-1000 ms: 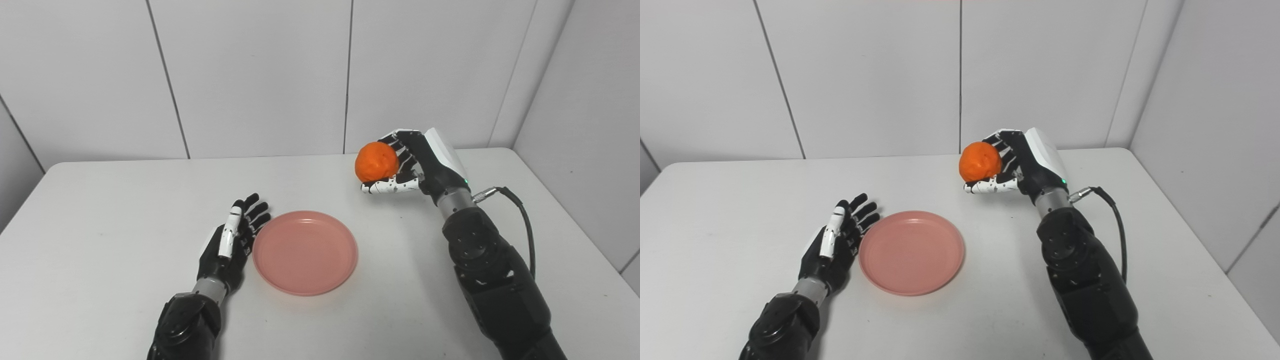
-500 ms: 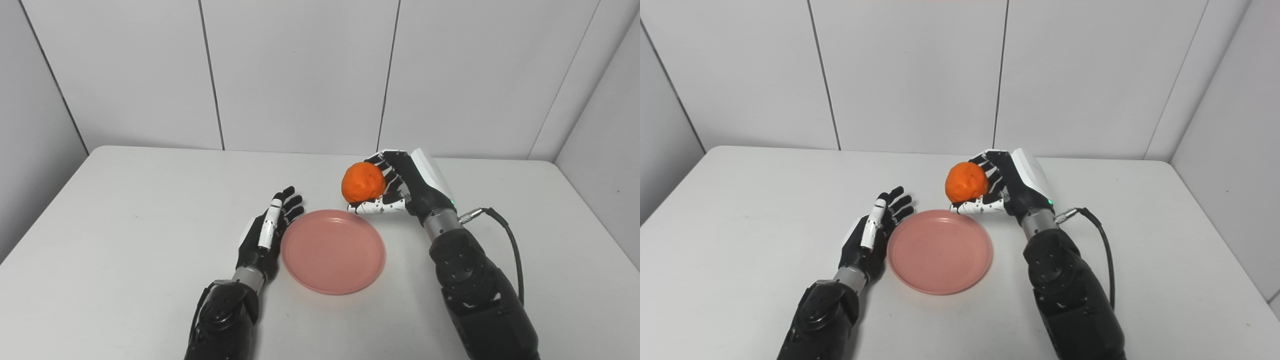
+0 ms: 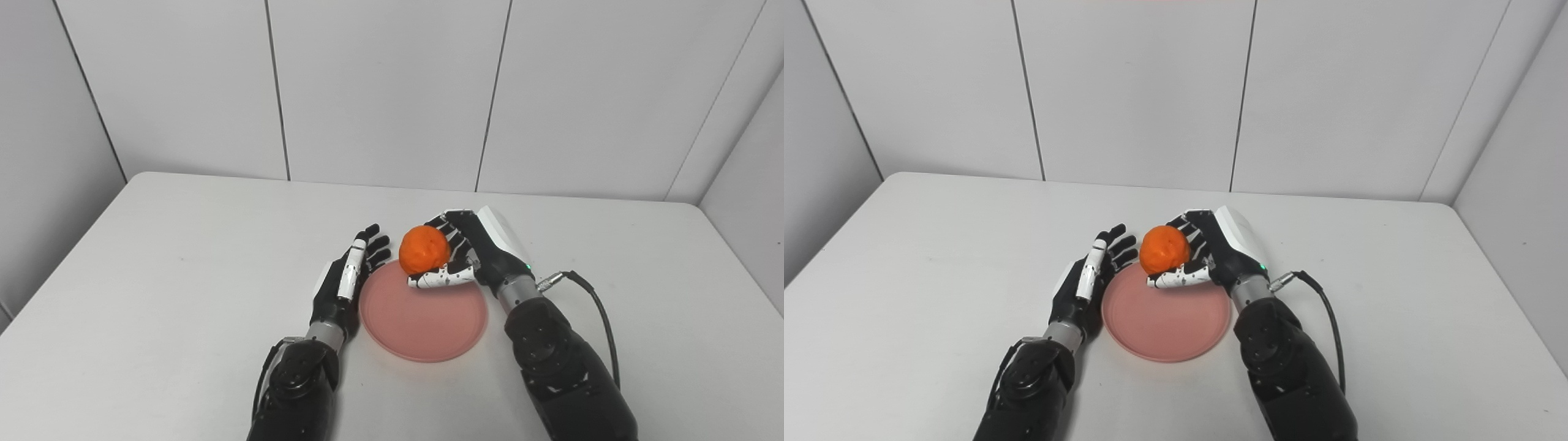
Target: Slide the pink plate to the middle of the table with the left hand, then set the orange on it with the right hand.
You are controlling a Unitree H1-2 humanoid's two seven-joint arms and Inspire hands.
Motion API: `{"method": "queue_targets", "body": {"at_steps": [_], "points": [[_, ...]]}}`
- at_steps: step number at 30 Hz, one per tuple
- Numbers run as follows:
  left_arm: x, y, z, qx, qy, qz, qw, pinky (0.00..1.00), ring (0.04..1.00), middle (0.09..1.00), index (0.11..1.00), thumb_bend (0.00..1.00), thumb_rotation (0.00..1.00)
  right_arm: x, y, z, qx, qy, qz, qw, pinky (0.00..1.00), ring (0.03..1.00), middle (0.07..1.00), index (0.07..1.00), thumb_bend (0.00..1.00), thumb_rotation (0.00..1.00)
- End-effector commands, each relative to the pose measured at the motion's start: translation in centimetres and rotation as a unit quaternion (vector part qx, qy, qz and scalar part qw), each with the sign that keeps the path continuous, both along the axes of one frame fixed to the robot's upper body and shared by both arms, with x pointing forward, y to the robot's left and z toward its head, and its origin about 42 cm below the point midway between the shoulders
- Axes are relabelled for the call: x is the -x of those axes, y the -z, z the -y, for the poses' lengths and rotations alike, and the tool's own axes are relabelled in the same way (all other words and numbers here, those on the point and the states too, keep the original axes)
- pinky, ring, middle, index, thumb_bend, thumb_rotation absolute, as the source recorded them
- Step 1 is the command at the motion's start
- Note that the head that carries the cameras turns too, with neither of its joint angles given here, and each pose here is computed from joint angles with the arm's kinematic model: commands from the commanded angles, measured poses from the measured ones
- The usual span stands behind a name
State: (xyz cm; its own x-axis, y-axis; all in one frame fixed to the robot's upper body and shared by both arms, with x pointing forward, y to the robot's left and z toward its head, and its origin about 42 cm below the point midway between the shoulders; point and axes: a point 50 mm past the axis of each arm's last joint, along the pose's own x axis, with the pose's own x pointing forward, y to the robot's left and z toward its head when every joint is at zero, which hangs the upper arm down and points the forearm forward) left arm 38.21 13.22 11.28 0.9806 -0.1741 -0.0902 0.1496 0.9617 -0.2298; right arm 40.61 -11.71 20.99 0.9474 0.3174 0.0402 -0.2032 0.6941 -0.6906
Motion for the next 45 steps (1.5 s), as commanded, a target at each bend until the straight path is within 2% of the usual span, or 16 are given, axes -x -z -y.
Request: {"method": "queue_targets", "body": {"at_steps": [1, 5, 10, 18, 29, 33, 39, 45], "points": [[-0.5, -0.4, 0.5, -0.004, 0.001, 0.009, 1.000, 0.89, 0.886, 0.887, 0.885, 0.38, 1.00, -0.4, -1.9, -1.0, -0.009, -0.017, 0.049, 0.999, 0.38, 0.445, 0.491, 0.487, 0.50, 0.14], [-0.5, -0.5, 0.5, -0.007, -0.002, 0.015, 1.000, 0.91, 0.888, 0.890, 0.888, 0.38, 1.00, -0.3, -0.5, -1.0, -0.007, -0.020, 0.045, 0.999, 0.37, 0.439, 0.485, 0.487, 0.50, 0.13], [-0.5, -0.6, 0.5, -0.005, -0.006, 0.018, 1.000, 0.87, 0.882, 0.888, 0.887, 0.37, 1.00, 0.0, 1.0, -0.8, -0.002, -0.012, 0.030, 0.999, 0.34, 0.415, 0.470, 0.486, 0.50, 0.13], [-0.4, -0.9, 0.5, -0.008, -0.009, 0.018, 1.000, 0.88, 0.880, 0.888, 0.887, 0.37, 1.00, 0.3, 2.5, -0.7, 0.025, -0.004, 0.030, 0.999, 0.34, 0.415, 0.473, 0.486, 0.50, 0.13], [-0.4, -1.2, 0.2, -0.013, -0.006, 0.019, 1.000, 0.88, 0.885, 0.893, 0.889, 0.37, 1.00, 1.0, 3.6, -0.9, 0.062, -0.011, 0.027, 0.998, 0.31, 0.399, 0.473, 0.488, 0.50, 0.13], [-0.3, -1.2, 0.3, -0.015, -0.006, 0.019, 1.000, 0.88, 0.883, 0.891, 0.889, 0.37, 1.00, 1.3, 4.0, -1.1, 0.083, -0.020, 0.038, 0.996, 0.25, 0.346, 0.441, 0.488, 0.50, 0.13], [-0.4, -1.3, 0.4, -0.015, -0.003, 0.017, 1.000, 0.89, 0.890, 0.896, 0.894, 0.38, 1.00, 1.4, 4.1, -1.3, 0.098, -0.030, 0.045, 0.994, 0.23, 0.315, 0.409, 0.488, 0.51, 0.13], [-0.4, -1.2, 0.3, -0.014, -0.001, 0.019, 1.000, 0.89, 0.894, 0.899, 0.894, 0.37, 1.00, 1.5, 3.9, -1.7, 0.109, -0.034, 0.057, 0.992, 0.21, 0.308, 0.418, 0.490, 0.51, 0.13]]}}
